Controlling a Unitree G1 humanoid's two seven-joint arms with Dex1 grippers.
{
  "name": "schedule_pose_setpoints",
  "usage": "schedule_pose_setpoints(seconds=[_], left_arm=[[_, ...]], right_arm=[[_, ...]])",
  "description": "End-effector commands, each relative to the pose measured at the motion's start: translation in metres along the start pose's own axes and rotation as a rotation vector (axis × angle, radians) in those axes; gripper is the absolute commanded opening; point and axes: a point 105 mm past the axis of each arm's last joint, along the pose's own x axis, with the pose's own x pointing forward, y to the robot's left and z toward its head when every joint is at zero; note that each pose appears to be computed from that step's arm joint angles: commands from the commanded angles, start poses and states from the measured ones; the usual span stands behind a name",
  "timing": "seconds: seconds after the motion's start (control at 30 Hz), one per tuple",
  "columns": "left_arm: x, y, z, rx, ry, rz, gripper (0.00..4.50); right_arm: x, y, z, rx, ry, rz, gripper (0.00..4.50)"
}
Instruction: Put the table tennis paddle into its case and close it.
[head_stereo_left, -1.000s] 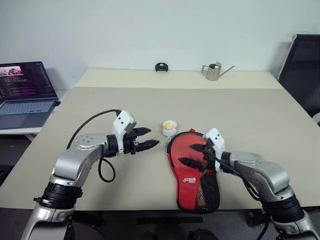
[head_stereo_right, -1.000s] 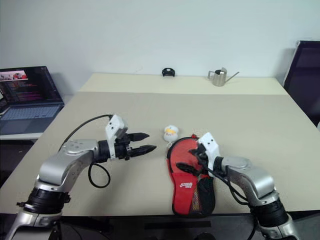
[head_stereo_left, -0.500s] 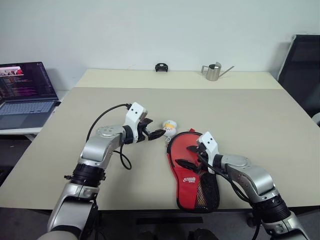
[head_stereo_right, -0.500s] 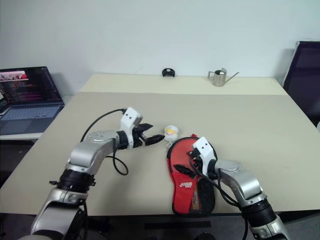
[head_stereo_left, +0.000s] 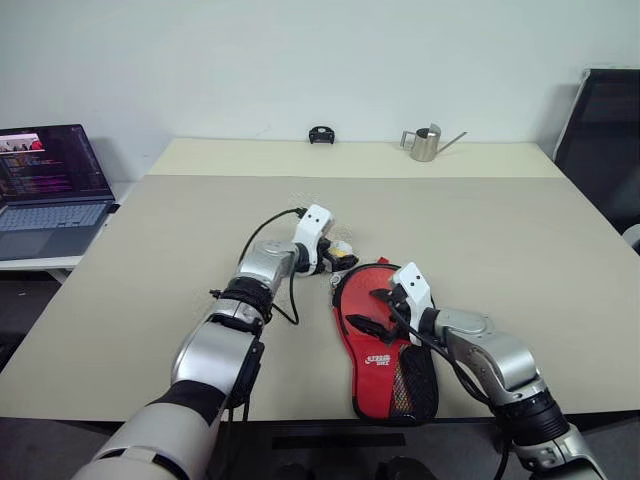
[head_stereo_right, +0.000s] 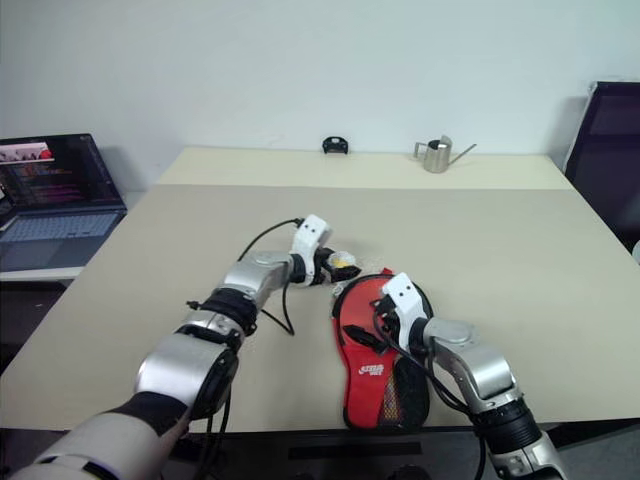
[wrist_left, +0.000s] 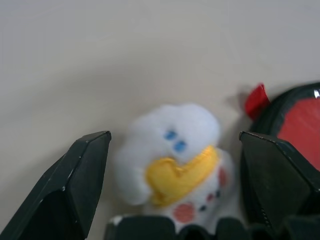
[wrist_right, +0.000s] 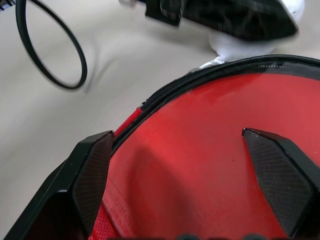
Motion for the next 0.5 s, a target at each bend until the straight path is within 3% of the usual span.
schedule_pose_setpoints(seconds=[0.03,0.13,0.2,0.5], left_arm=[[0.002,-0.005,0.009,0.058,-0.001,-0.035,4.48],[0.003,-0.008,0.005,0.059,0.009,-0.053,4.48],[0.003,-0.008,0.000,0.062,0.017,-0.057,4.11],[-0.003,-0.007,-0.014,0.060,0.032,-0.094,1.10]], right_arm=[[-0.001,0.000,-0.007,0.024,0.017,-0.014,4.50],[-0.001,0.000,-0.006,0.030,0.011,-0.022,4.50],[-0.002,-0.001,-0.006,0.035,0.008,-0.029,4.50],[-0.005,-0.017,-0.008,0.007,0.038,-0.107,4.50]])
